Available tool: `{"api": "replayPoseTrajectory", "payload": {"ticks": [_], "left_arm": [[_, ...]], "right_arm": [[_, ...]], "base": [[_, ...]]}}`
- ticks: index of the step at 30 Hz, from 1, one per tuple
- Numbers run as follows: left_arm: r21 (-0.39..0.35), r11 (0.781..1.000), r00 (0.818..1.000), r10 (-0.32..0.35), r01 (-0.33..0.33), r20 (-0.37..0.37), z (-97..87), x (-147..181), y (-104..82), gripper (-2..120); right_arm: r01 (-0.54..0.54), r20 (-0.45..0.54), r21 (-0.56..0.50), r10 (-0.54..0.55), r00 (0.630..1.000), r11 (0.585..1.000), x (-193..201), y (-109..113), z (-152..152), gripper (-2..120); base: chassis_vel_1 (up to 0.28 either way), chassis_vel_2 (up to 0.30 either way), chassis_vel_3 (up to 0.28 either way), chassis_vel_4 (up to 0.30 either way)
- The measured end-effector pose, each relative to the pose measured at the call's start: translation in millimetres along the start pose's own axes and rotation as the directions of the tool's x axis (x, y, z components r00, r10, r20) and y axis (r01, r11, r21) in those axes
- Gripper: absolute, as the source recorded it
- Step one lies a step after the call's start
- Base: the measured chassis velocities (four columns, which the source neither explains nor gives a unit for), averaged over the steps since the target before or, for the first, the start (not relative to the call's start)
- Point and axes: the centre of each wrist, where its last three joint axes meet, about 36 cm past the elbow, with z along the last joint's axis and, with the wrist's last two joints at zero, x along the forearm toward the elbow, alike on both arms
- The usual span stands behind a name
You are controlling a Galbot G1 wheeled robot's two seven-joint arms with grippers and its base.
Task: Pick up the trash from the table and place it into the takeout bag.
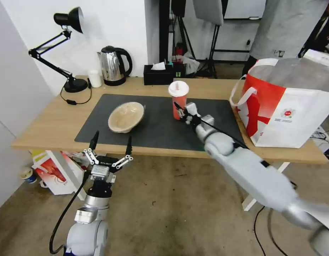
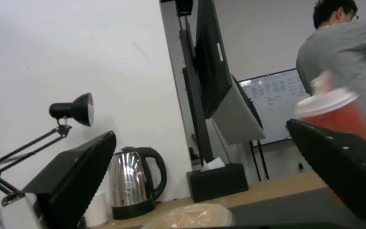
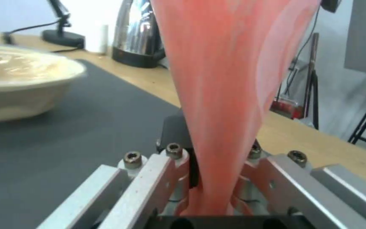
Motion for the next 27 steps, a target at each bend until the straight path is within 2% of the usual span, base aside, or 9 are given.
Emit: {"api": "replayPoseTrajectory", "payload": {"ticks": [7, 15, 19, 27], "left_arm": [[0.018, 1.000, 1.000, 0.020, -0.020, 0.003, 7.5, -6.8, -9.8, 100], [0.029, 0.999, 0.999, 0.033, -0.034, 0.013, 11.5, -14.3, -16.4, 100], [0.034, 0.999, 0.999, 0.038, -0.038, 0.014, 13.0, -15.7, -17.8, 100], [0.041, 0.998, 0.999, 0.039, -0.039, 0.012, 15.1, -14.8, -17.4, 100]], "right_arm": [[0.031, 0.024, 0.021, -0.032, 0.999, 0.999, 89.4, 7.4, -23.0, 6], [0.002, 0.043, 0.039, -0.004, 0.999, 0.999, 148.1, 4.9, -42.8, 6], [-0.012, 0.056, 0.037, 0.010, 0.998, 0.999, 166.6, 2.8, -57.4, 6], [-0.053, 0.117, 0.059, 0.046, 0.992, 0.997, 176.9, -6.7, -83.5, 6]], "base": [[0.000, 0.000, 0.000, 0.000], [0.000, 0.000, 0.000, 0.000], [0.000, 0.000, 0.000, 0.000], [0.000, 0.000, 0.000, 0.000]]}}
